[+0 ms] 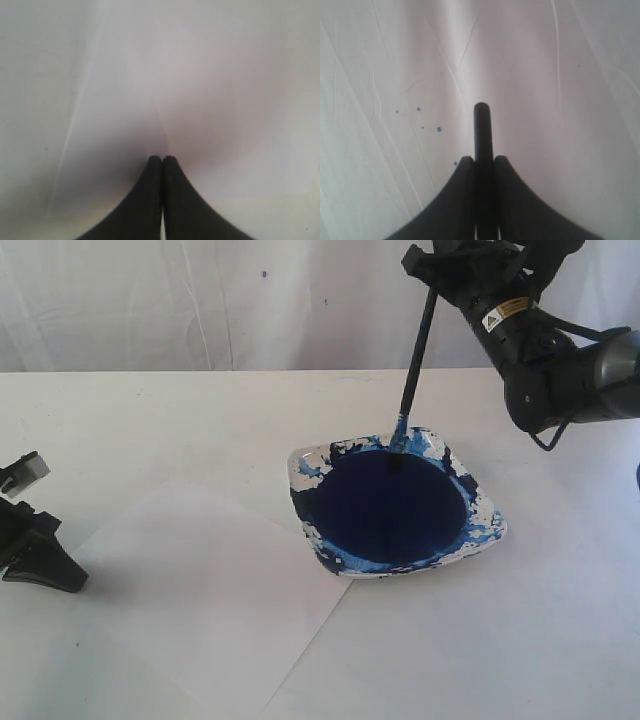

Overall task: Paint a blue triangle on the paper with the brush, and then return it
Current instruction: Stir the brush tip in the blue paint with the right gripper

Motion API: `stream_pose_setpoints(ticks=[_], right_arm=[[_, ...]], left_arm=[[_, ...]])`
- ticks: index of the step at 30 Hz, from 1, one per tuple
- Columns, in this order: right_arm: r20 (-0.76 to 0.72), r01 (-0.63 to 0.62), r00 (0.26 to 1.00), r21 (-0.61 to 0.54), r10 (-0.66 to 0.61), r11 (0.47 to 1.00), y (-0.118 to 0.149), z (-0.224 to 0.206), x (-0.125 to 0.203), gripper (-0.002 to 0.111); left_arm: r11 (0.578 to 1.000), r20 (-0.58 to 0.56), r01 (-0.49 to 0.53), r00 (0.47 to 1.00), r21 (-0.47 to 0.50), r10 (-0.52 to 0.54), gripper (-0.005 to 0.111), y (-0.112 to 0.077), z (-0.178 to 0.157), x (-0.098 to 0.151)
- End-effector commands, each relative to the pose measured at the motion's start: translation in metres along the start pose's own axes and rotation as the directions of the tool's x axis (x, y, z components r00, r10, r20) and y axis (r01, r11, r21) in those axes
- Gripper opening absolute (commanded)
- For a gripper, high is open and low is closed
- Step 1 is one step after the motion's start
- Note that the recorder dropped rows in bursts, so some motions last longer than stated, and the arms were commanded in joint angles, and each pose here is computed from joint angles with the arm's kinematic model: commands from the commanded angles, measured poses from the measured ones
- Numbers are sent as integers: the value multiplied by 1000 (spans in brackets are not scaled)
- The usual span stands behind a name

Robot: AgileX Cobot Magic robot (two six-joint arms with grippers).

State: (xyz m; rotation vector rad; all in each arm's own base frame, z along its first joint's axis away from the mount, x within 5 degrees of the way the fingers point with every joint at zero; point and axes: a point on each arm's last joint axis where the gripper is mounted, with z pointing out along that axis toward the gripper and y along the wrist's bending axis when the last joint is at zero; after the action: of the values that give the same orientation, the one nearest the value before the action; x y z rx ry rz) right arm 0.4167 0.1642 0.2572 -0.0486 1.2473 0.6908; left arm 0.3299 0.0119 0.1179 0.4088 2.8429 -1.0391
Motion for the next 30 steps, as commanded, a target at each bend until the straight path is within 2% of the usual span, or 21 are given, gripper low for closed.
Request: stream_pose_setpoints(ticks=[1,5,8,13,16,20,24,30], right_arm=[[26,-1,1000,-4,2,1000,0,1,-4,0],[-5,-4,1000,8,4,1000,-2,1,0,0],[10,-59,998,-3,59,998,-1,1,-2,0],[-3,-30,1000,9,30,1000,-3,1,3,0],[7,-85,996,-4,85,996,-1,1,2,0],[-59,-32,998,27,34,999,-4,0,13,0],[-45,-78,996,23,79,997,-4,1,12,0],[-109,-28,994,52,33,998,-7,9,18,0]], left_arm=[[1000,-3,-3,1000,-3,3,0,0,0,1],[1000,-3,-3,1000,-3,3,0,0,0,1],[1000,-3,-3,1000,-3,3,0,0,0,1],[1000,-3,-3,1000,-3,3,0,0,0,1],[1000,-3,-3,1000,-3,3,0,0,0,1],[1000,-3,-3,1000,-3,3,0,0,0,1],[1000,-3,-3,1000,-3,3,0,0,0,1],[1000,-3,-3,1000,-3,3,0,0,0,1]])
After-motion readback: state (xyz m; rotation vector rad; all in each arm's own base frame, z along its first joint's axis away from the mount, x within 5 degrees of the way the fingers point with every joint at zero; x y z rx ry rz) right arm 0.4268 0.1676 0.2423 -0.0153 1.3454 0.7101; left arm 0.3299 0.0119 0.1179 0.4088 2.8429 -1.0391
